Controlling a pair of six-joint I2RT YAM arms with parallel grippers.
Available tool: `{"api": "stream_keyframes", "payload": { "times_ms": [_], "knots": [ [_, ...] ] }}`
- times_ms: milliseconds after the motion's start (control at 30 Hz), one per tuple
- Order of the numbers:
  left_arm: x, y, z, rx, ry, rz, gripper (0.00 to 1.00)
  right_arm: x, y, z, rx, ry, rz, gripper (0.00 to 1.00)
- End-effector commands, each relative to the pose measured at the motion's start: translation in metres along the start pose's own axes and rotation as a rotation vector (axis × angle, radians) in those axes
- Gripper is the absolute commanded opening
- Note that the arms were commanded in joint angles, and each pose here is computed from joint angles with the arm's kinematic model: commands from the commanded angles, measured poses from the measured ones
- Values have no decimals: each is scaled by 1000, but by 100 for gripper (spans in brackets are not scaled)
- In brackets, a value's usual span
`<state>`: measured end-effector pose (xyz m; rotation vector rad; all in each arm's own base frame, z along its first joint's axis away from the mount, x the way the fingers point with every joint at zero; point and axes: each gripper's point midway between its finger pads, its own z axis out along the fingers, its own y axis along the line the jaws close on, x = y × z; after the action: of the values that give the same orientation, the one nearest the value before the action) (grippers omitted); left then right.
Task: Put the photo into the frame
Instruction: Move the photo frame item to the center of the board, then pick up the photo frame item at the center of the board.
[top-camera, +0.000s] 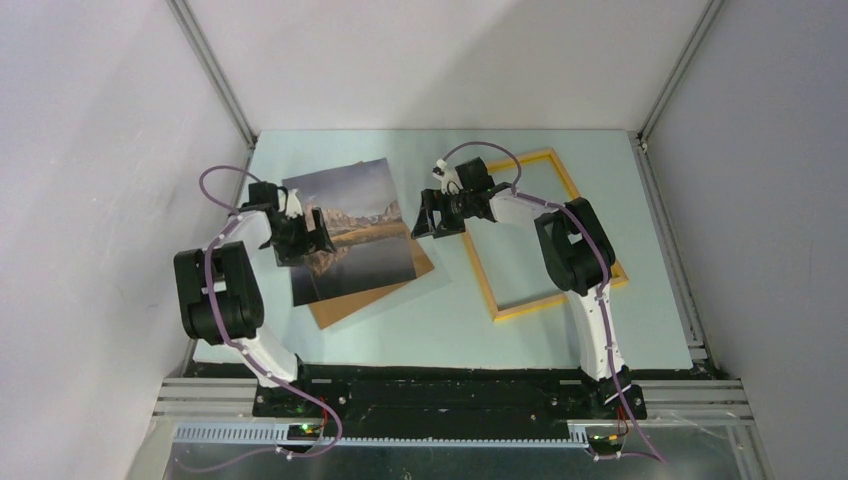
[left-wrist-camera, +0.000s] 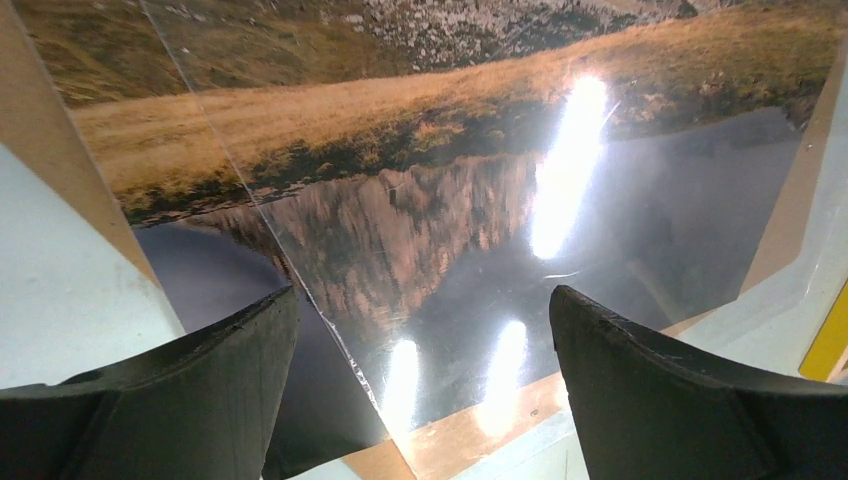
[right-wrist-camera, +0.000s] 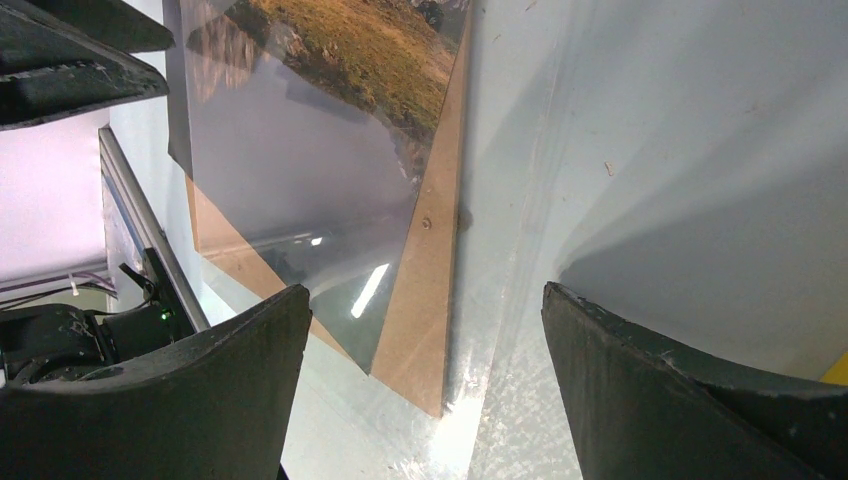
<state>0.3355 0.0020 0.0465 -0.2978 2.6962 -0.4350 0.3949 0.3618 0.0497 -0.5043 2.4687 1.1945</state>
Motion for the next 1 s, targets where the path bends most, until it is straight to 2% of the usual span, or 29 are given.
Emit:
{"api": "stream_keyframes", "payload": {
  "times_ms": [0, 567, 967],
  "knots": [
    [4, -9, 5, 40, 18, -16, 100, 9, -18, 7, 53, 25, 15, 90],
    [19, -2, 11, 20, 56, -30, 100, 3, -12, 14, 17, 21, 38, 90],
    [25, -16, 27, 131, 125, -57, 100, 5, -2, 20, -81, 37, 121, 89]
  ]
}}
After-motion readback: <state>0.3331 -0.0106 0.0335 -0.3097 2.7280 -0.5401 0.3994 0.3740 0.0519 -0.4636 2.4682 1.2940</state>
